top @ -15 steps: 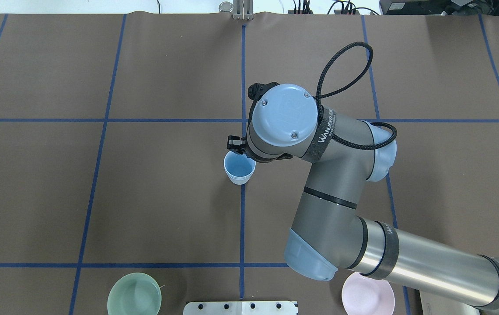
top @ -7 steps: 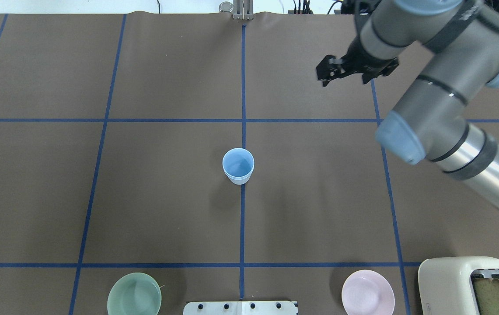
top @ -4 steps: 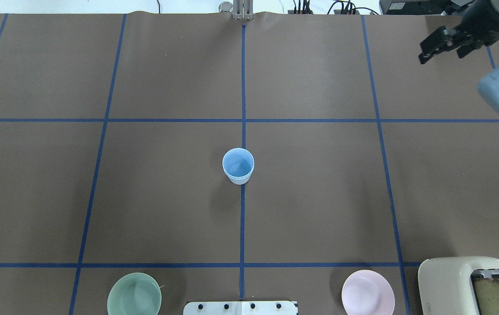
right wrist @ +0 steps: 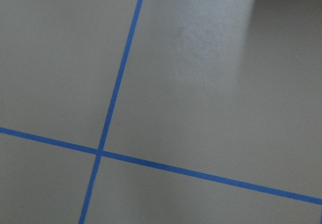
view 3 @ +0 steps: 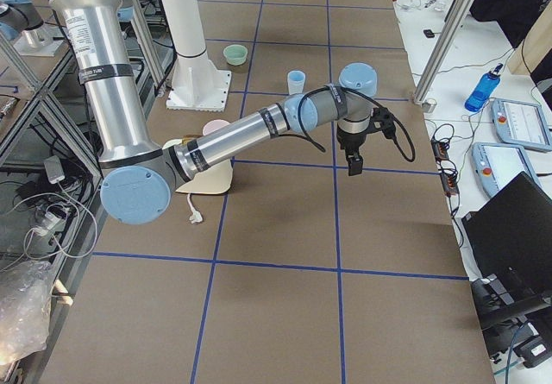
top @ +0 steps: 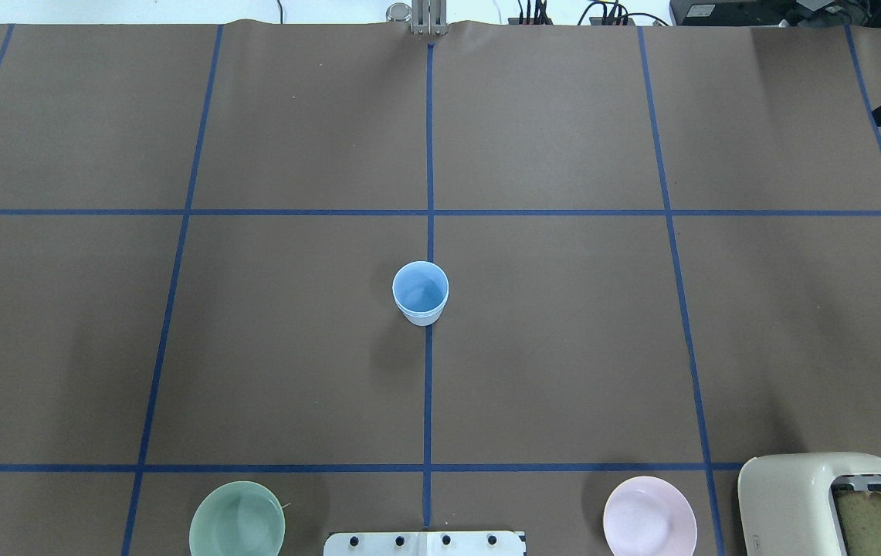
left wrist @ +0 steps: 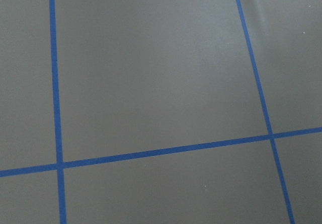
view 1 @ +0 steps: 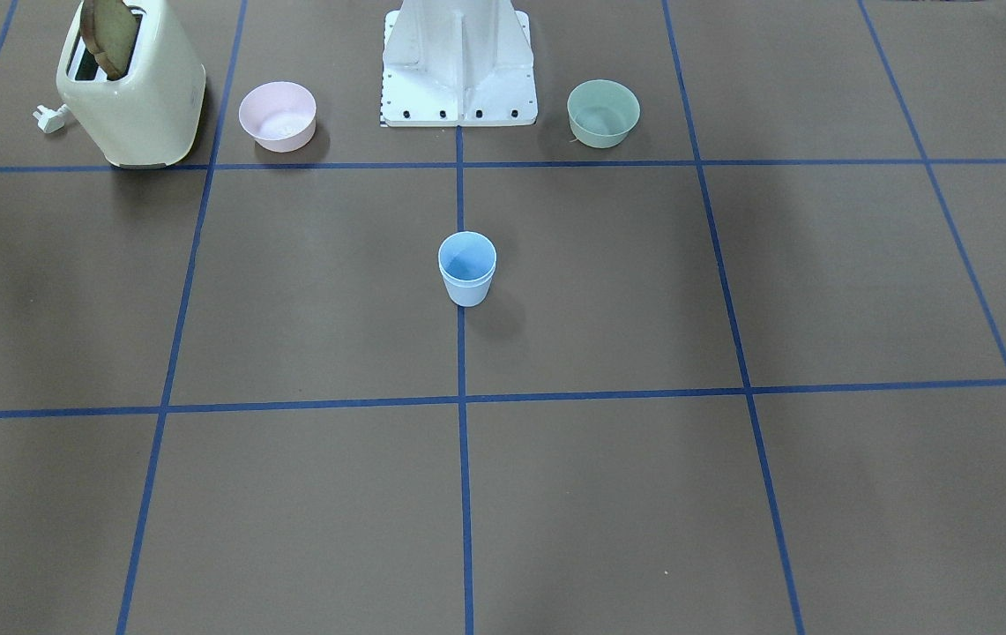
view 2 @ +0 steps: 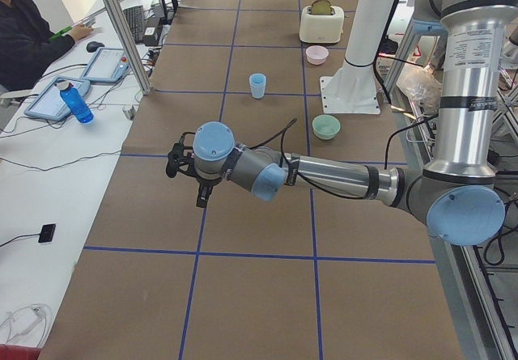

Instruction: Stack blue cups with both arms

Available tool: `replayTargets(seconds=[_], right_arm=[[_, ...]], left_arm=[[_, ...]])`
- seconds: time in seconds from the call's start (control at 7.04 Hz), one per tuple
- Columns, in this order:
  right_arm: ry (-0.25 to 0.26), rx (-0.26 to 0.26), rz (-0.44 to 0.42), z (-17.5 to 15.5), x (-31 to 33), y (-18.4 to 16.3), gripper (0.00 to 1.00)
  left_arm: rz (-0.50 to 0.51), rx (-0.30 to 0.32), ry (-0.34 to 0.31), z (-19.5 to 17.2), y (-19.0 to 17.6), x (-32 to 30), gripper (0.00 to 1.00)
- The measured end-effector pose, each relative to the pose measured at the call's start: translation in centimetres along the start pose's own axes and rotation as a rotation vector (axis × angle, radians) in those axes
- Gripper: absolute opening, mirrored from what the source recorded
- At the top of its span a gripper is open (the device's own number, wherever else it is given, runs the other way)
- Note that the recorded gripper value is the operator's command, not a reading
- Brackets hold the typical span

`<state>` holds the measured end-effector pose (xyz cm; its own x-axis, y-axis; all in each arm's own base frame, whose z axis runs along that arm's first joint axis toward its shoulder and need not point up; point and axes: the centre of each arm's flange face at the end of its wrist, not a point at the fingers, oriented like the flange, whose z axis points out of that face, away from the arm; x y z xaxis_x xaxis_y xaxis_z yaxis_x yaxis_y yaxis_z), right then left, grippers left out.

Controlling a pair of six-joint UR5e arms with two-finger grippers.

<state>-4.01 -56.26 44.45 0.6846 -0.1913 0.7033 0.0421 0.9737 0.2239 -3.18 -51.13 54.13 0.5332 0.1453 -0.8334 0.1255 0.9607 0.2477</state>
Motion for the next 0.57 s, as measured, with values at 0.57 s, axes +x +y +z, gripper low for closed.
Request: replayTargets(seconds=[0.57], right_arm=[[0.024, -0.017, -0.002, 0.1, 5.4, 3.4, 1.0]], left_arm=[[-0.001, -0.026, -0.012, 0.3, 3.3, -4.2, 0.98]])
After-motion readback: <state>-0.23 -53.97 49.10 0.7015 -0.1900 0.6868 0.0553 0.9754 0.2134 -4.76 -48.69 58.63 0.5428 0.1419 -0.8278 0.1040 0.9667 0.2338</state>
